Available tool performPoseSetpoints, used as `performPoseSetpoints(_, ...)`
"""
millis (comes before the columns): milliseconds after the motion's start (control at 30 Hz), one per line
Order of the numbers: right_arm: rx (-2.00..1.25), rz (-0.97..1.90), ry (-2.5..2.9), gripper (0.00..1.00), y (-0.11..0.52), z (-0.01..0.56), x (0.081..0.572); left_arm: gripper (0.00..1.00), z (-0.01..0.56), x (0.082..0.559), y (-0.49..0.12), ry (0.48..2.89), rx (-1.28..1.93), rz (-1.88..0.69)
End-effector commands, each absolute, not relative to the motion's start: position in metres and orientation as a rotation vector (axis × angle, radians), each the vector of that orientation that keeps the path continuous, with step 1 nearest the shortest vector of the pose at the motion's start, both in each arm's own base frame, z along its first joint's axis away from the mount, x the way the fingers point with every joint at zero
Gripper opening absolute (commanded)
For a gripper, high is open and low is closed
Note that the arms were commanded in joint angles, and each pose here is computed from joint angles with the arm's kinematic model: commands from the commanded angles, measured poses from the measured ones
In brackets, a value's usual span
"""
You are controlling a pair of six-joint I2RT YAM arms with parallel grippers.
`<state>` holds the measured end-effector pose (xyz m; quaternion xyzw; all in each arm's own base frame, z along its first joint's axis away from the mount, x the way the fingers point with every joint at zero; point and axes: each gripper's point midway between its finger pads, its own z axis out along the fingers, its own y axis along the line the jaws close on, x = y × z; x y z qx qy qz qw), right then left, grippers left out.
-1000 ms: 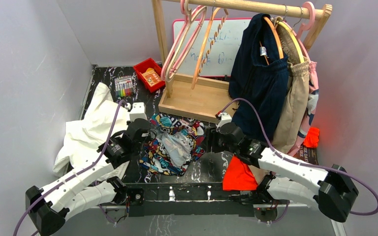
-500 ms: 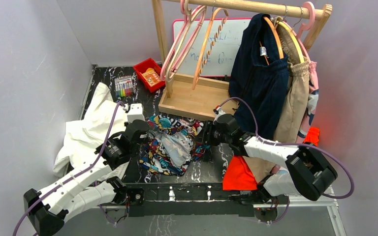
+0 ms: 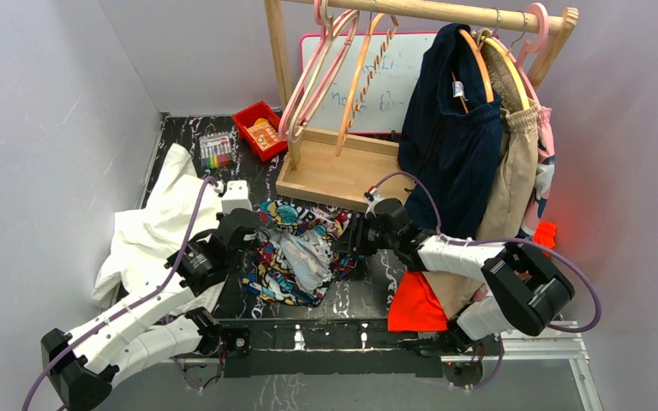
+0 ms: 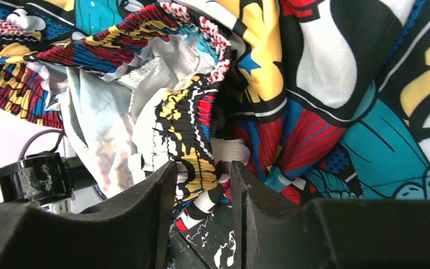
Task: Place the shorts on the hanger
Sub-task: Adjust the shorts at the center of the board.
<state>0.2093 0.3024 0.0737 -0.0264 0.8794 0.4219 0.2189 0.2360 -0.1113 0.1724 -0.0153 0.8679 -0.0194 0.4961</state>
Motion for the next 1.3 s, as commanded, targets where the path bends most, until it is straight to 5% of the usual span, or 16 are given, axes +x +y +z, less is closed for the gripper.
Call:
performPoseSetpoints(0,-0.126,1.281,2.336,0.46,0.32,0.098,0.217,0.0,0.185,0.237,-0.108,2.071,-0.067,-0.059)
performPoseSetpoints(467,-0.107,1.415,2.337,0.46,0.331,0.093,0.209,0.0,0.186,0.233,-0.105,2.074,-0.077,-0.067)
performPoseSetpoints(700,-0.137,1.449,2.173,0.06,0.327,0.134,0.211,0.0,0.195,0.231,-0.103,2.063,-0.084,-0.074)
performPoseSetpoints(733,-0.146,1.418,2.156,0.0,0.322,0.141,0.212,0.0,0.198,0.231,-0.102,2.059,-0.086,-0.077)
performPoseSetpoints(1033,-0.153,0.909,2.014,0.0,0.245,0.225,0.231,0.0,0.248,0.214,-0.089,2.0,-0.162,-0.18)
performPoseSetpoints(1267,-0.096,0.538,1.932,0.0,0.183,0.306,0.247,0.0,0.339,0.203,-0.105,1.873,-0.19,-0.45)
